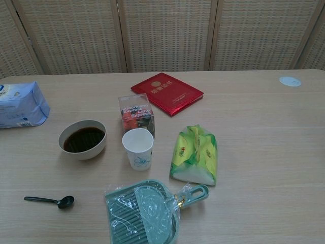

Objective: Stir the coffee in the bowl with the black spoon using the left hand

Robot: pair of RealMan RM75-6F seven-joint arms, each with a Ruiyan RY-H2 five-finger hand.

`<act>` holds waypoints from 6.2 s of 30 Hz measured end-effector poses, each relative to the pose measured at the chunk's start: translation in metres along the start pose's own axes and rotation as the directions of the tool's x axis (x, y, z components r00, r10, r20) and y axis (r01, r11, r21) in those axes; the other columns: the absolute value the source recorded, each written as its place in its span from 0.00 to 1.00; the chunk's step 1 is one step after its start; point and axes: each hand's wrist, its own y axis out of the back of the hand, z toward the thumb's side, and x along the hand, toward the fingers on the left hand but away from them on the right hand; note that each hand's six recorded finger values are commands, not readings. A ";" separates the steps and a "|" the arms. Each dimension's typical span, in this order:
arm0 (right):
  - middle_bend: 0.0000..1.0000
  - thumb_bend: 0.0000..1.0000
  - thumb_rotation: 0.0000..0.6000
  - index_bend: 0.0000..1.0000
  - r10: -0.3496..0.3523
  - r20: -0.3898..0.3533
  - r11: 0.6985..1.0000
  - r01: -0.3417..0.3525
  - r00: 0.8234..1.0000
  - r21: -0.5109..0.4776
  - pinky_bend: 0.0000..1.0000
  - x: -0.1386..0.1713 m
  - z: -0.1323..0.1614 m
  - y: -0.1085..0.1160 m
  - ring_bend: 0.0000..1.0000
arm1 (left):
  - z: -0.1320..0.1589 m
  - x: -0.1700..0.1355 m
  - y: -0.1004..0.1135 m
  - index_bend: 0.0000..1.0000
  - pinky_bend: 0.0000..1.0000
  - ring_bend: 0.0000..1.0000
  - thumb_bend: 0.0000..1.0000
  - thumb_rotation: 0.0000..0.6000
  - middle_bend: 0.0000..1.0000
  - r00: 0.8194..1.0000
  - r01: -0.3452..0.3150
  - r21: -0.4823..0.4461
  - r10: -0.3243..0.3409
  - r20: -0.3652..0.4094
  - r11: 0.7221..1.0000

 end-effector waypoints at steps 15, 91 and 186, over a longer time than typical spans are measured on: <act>0.02 0.24 1.00 0.07 -0.006 -0.001 1.000 0.006 1.000 -0.003 0.00 0.001 -0.001 0.001 0.00 | 0.007 -0.002 0.001 0.00 0.00 0.00 0.30 1.00 0.00 0.999 -0.010 0.000 0.010 0.033 1.000; 0.02 0.24 1.00 0.07 0.023 0.069 1.000 -0.023 0.997 0.012 0.00 0.009 -0.019 -0.005 0.00 | 0.107 0.069 -0.166 0.50 0.70 0.70 0.30 1.00 0.79 0.853 0.360 0.363 -0.461 0.245 0.859; 0.02 0.24 1.00 0.07 0.005 0.073 1.000 -0.004 0.997 -0.003 0.00 0.014 -0.024 -0.002 0.00 | 0.156 0.174 -0.056 0.70 0.69 0.69 0.41 1.00 0.76 0.851 -0.369 0.814 -0.190 0.490 0.448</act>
